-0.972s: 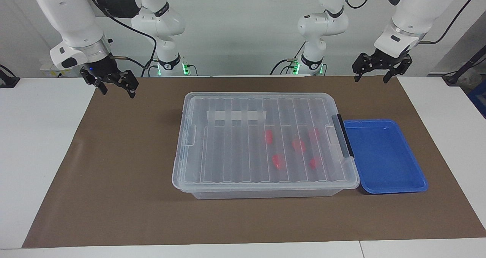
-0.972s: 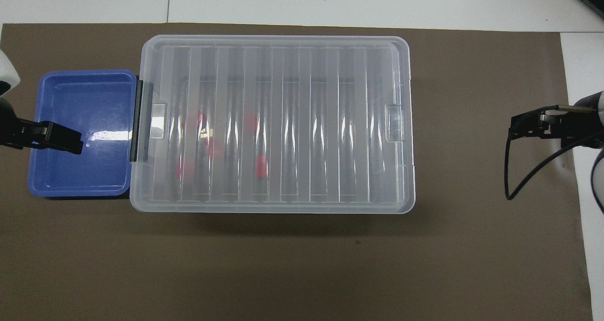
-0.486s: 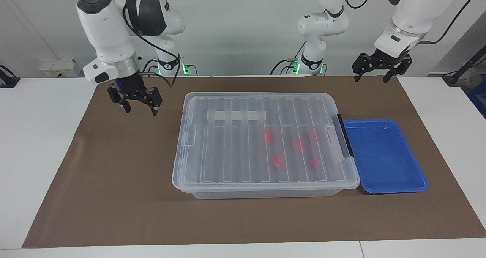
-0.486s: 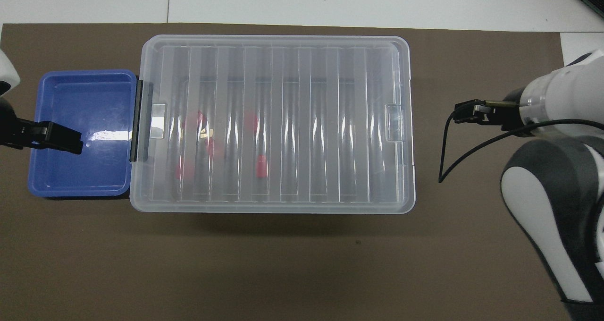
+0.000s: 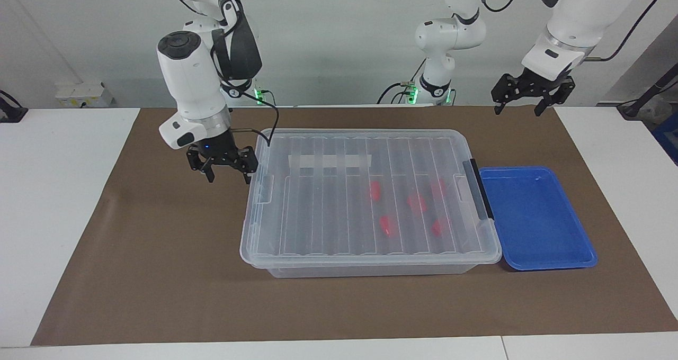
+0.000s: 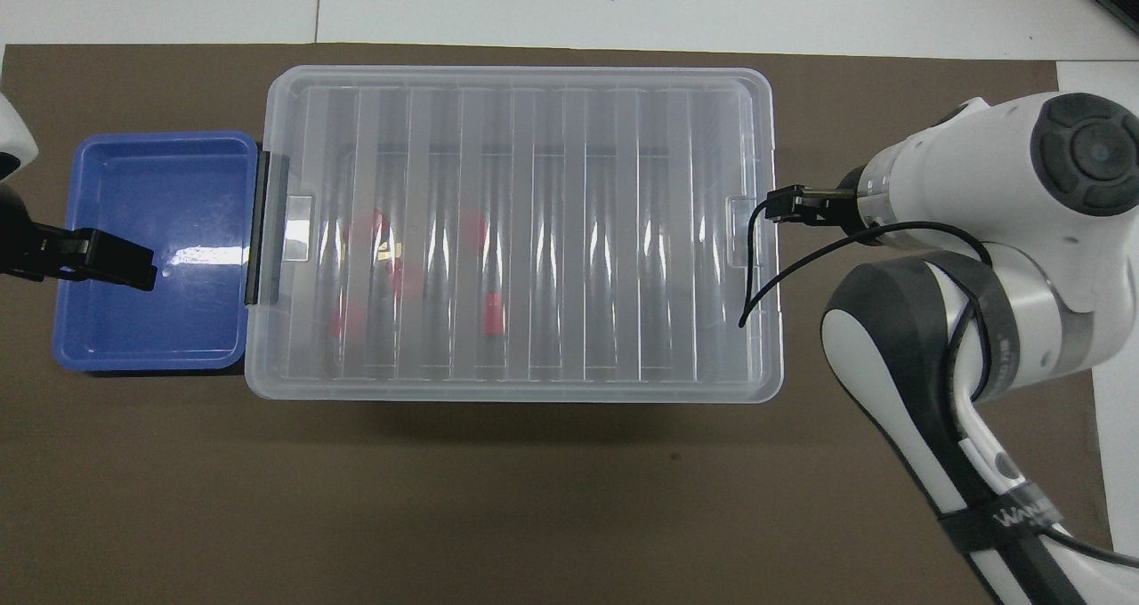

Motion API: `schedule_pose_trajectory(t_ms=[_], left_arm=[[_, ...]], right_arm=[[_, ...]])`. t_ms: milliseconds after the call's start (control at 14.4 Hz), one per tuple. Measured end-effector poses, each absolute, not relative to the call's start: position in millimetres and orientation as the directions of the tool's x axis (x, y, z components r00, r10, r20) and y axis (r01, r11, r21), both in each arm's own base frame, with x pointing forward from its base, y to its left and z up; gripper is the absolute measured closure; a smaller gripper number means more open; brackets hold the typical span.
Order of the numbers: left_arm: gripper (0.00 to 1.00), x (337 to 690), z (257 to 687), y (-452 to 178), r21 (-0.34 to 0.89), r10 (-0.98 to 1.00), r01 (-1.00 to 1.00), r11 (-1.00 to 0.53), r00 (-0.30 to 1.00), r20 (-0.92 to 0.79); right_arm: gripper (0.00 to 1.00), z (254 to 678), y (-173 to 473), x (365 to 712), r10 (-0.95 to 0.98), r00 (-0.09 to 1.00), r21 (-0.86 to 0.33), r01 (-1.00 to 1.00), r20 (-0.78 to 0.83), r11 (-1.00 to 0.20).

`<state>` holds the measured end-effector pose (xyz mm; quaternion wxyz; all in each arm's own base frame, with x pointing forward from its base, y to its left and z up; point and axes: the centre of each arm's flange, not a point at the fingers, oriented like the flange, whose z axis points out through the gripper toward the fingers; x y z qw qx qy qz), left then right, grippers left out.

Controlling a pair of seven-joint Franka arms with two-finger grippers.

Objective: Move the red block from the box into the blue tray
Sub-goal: 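Reach the right gripper to the clear box lid edge and grasp it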

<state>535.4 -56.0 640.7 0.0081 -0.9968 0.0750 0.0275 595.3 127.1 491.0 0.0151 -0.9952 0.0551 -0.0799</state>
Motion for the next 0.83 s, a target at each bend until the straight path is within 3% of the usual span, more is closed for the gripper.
schedule_pose_trajectory(t_ms=[833], left_arm=[[0.0, 535.4, 640.7, -56.0, -0.012, -0.149, -0.15, -0.989, 0.987, -0.056]], right_arm=[[0.02, 458.1, 135.5, 578.3, -0.11, 0.989, -0.021, -0.108, 0.099, -0.994]])
